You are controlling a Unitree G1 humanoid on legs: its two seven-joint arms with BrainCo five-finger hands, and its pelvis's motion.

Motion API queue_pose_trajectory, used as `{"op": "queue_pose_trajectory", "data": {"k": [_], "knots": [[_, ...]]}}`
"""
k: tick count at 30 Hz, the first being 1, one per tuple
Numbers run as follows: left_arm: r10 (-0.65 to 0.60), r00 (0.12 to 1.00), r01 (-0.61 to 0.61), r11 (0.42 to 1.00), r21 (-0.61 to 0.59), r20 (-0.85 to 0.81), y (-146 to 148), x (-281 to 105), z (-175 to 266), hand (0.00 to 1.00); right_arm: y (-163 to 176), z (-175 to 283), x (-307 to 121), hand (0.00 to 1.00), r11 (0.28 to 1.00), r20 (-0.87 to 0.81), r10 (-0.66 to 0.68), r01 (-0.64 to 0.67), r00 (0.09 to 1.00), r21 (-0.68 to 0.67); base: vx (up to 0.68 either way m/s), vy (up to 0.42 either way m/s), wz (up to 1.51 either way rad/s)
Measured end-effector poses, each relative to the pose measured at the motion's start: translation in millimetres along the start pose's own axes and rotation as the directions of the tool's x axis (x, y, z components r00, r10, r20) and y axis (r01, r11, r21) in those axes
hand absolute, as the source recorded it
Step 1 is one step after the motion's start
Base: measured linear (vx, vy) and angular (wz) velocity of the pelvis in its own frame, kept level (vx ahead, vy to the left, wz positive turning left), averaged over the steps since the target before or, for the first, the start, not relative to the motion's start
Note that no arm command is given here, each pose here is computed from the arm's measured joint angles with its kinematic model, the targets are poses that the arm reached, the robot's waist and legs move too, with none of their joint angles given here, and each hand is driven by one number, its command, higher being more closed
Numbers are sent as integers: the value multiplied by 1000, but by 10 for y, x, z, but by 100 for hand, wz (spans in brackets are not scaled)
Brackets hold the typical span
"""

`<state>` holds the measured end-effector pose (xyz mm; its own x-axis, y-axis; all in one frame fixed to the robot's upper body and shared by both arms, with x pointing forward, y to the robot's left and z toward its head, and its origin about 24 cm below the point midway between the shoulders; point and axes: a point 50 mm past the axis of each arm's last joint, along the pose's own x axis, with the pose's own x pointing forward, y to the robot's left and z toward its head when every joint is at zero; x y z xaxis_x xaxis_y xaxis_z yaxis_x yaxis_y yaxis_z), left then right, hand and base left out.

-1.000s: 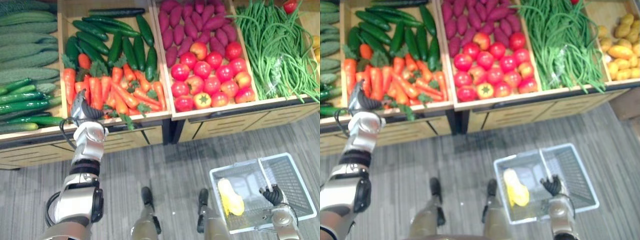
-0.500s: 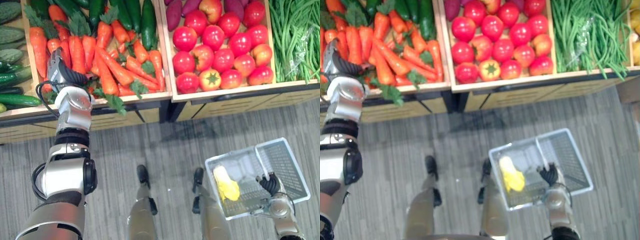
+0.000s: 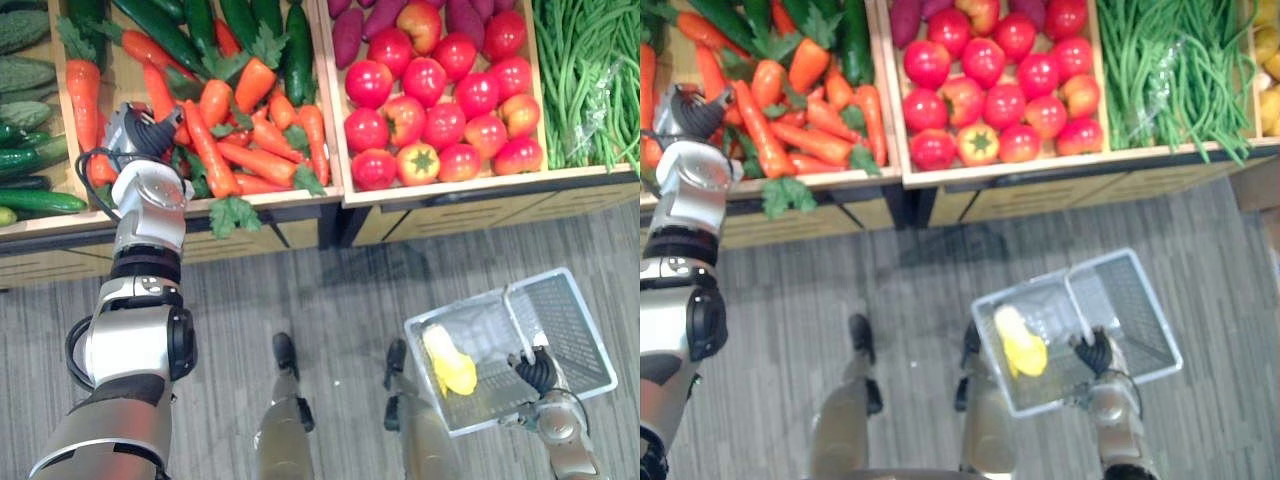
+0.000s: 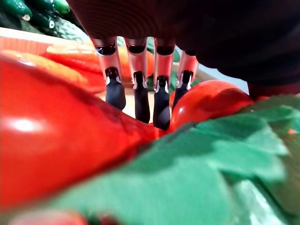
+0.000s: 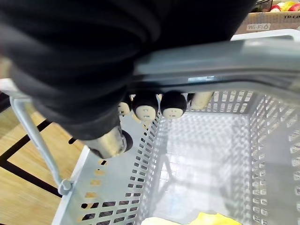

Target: Pick vegetable in the basket

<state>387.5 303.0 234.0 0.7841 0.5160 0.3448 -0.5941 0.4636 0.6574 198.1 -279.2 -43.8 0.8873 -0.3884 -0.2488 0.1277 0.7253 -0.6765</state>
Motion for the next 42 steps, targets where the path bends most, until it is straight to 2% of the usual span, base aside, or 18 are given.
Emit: {"op": "queue_pose_trajectory", "data": {"k": [11,23,25,42], "knots": [[-43,997,45,999,29,-61,-120,-79,-202,100,89,-89,-34,100,999,-37,42,-42,998,-17,0,0,0],[48,997,-41,994,101,-61,231,19,-332,100,169,-249,-72,100,996,-110,82,-86,990,-28,11,-2,9],[72,997,-66,988,143,-34,308,31,-321,100,170,-293,-71,100,996,-137,83,-87,987,-24,22,8,13],[50,999,-54,960,274,22,237,-181,-564,100,269,-474,-189,100,991,-223,132,-136,966,-4,22,-4,5]]}}
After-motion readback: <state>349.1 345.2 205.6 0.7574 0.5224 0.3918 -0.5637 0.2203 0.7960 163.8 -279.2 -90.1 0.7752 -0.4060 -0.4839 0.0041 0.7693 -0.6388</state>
